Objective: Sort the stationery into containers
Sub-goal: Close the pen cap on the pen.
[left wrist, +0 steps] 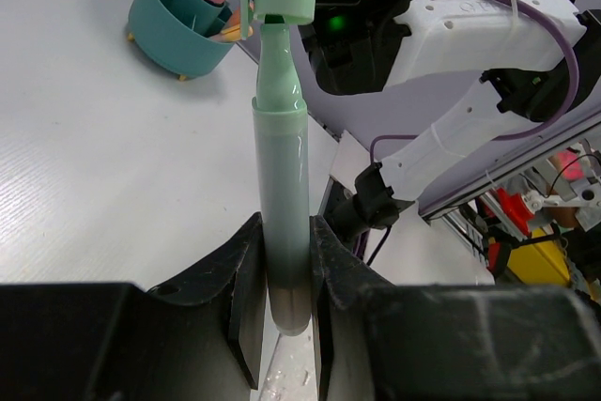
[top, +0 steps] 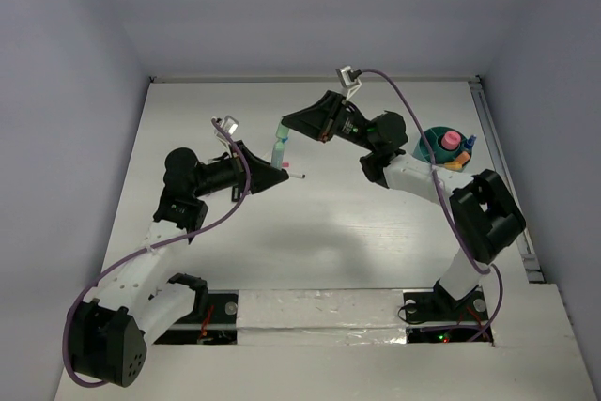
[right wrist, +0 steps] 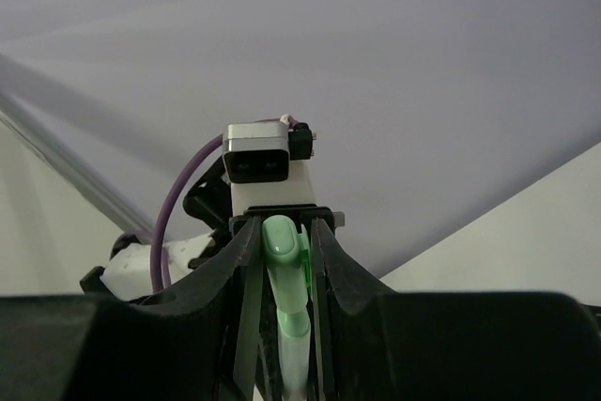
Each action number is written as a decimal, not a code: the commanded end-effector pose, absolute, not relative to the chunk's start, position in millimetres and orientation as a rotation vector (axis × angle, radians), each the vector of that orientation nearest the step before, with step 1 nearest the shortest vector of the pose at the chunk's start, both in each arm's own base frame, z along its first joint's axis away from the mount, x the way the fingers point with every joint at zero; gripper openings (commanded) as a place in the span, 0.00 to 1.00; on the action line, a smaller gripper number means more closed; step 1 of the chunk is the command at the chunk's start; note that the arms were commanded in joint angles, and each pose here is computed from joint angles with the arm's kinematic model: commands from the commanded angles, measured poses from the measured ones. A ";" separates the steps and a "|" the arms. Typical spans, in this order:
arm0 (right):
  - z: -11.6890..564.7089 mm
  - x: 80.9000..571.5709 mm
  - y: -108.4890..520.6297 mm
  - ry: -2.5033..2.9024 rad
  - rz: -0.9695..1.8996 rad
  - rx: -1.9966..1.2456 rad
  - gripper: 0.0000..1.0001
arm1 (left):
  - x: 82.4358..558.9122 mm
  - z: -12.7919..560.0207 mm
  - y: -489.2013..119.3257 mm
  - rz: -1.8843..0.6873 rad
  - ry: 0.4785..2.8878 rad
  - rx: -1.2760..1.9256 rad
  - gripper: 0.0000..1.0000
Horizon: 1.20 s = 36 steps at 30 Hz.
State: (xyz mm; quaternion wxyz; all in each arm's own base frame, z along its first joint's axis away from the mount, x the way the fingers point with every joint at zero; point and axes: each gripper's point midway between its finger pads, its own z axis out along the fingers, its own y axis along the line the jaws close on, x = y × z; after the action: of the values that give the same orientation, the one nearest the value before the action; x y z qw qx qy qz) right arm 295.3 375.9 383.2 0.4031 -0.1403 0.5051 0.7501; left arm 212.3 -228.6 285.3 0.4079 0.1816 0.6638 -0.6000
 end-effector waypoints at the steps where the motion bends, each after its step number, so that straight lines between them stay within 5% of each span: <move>1: 393.9 280.4 377.5 1.217 1.902 -0.456 0.00 | 206.6 295.1 -230.0 -1.506 1.611 0.524 0.00; 36: 323.5 224.0 395.7 1.439 1.950 -0.601 0.00 | 208.5 307.4 -225.7 -1.444 1.565 0.511 0.00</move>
State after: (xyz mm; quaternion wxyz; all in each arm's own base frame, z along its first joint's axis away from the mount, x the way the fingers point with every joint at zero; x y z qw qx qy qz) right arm 266.7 383.9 343.5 0.3521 -0.1646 0.5419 0.7452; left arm 201.9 -228.7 270.8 0.3793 0.1864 0.6835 -0.5951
